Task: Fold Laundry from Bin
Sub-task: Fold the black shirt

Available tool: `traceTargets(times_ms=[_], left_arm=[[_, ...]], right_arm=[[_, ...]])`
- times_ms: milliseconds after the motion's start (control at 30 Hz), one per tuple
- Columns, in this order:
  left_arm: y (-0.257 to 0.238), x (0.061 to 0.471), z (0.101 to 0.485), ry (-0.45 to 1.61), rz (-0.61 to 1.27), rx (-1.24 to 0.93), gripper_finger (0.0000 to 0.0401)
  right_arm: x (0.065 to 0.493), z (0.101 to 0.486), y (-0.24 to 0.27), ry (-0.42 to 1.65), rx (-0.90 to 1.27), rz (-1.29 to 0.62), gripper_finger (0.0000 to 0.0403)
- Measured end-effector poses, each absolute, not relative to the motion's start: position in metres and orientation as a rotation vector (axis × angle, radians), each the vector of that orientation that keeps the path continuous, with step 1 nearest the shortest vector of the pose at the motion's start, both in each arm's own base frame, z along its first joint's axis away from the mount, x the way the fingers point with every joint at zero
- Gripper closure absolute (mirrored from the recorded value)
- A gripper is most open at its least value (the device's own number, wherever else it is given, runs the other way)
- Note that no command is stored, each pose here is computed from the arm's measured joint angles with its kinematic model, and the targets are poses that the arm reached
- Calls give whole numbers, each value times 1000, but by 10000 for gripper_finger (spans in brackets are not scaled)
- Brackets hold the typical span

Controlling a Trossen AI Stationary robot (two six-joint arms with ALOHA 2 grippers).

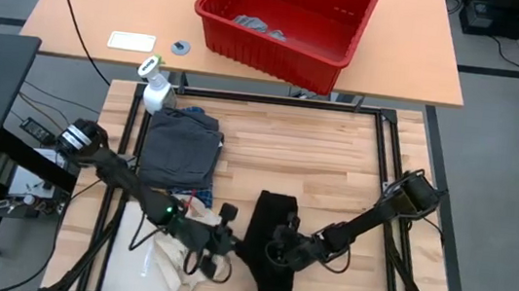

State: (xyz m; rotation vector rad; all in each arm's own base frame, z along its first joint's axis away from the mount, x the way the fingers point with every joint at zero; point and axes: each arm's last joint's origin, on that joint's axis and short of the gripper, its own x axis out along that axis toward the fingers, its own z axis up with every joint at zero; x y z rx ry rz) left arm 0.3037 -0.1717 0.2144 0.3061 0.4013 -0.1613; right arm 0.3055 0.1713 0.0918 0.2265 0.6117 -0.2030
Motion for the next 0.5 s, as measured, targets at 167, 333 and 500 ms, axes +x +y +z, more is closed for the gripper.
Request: traceTargets(times_ms=[167, 333, 500], left_arm=[[-151, 315, 207, 447, -91, 278, 385], [-138, 320, 206, 466, -48, 271, 385], [-125, 324, 202, 504, -16, 266, 385]], right_arm=[[306, 97, 173, 650, 305, -122, 312], [310, 92, 183, 649, 379, -70, 312], [304, 96, 201, 654, 379, -1, 312]])
